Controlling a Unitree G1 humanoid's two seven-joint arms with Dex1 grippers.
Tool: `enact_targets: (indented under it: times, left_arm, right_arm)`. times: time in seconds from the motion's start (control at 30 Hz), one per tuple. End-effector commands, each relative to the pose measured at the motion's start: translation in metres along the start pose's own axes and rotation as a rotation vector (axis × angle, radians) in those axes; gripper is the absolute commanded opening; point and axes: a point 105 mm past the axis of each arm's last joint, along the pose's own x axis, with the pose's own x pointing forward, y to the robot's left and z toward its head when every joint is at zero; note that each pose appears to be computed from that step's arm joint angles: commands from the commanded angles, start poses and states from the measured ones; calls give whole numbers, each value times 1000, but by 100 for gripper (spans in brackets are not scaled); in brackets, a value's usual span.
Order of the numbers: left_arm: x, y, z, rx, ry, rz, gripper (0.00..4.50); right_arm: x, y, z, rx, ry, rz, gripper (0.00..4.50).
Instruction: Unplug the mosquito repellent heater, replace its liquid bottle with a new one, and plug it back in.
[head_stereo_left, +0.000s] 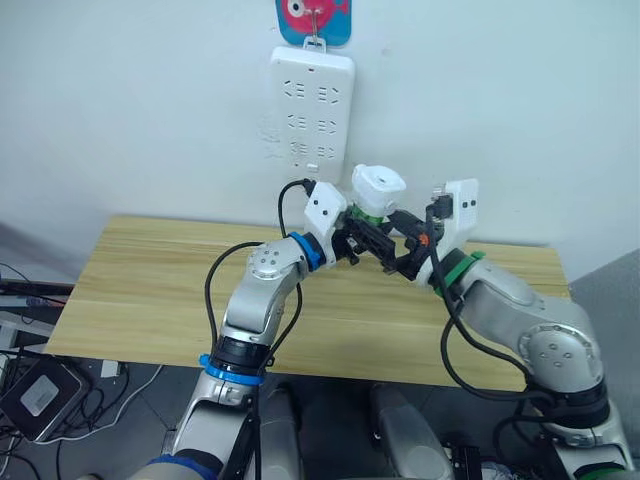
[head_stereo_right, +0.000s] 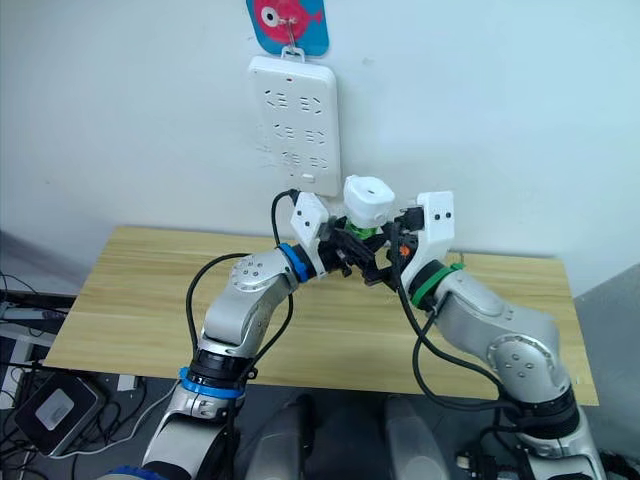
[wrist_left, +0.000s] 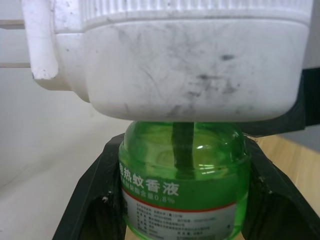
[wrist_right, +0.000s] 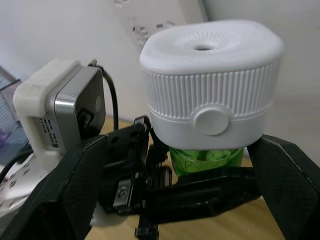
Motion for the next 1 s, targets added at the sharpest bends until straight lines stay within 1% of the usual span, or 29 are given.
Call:
enact_targets:
  times: [0.03,0.3,0.47,0.57,0.63,0.67,0.87,0.93,0.97,1.0]
  left_arm:
    - [5,-12,21,-10,-75,-38,224]
    - [3,-24,21,-48,-76,-85,224]
    - [1,-27,18,-58,-66,-91,224]
    - [0,-28,17,-56,-61,-99,224]
    - [-1,-28,16,-57,-60,-96,224]
    - [-1,-27,16,-57,-60,-95,224]
    - [-2,-24,16,-45,-61,-70,224]
    - [-8,-23,20,-56,-74,-80,299]
    - [-14,-20,22,-49,-79,-75,324]
    - [-22,-16,22,-38,-77,-61,360]
  right_arm:
    - [8,7,23,-37,-135,2,450]
    - [15,4,28,-68,-173,-12,450]
    - [15,0,35,-78,-204,-26,450]
    - [14,2,35,-69,-209,-16,390]
    - [13,3,34,-70,-205,-8,322]
    - [13,3,34,-71,-203,-6,306]
    - [11,2,31,-76,-192,-6,307]
    - [10,-1,30,-83,-192,-21,307]
    - [9,-4,30,-95,-194,-34,307]
    - [8,-8,30,-108,-195,-51,307]
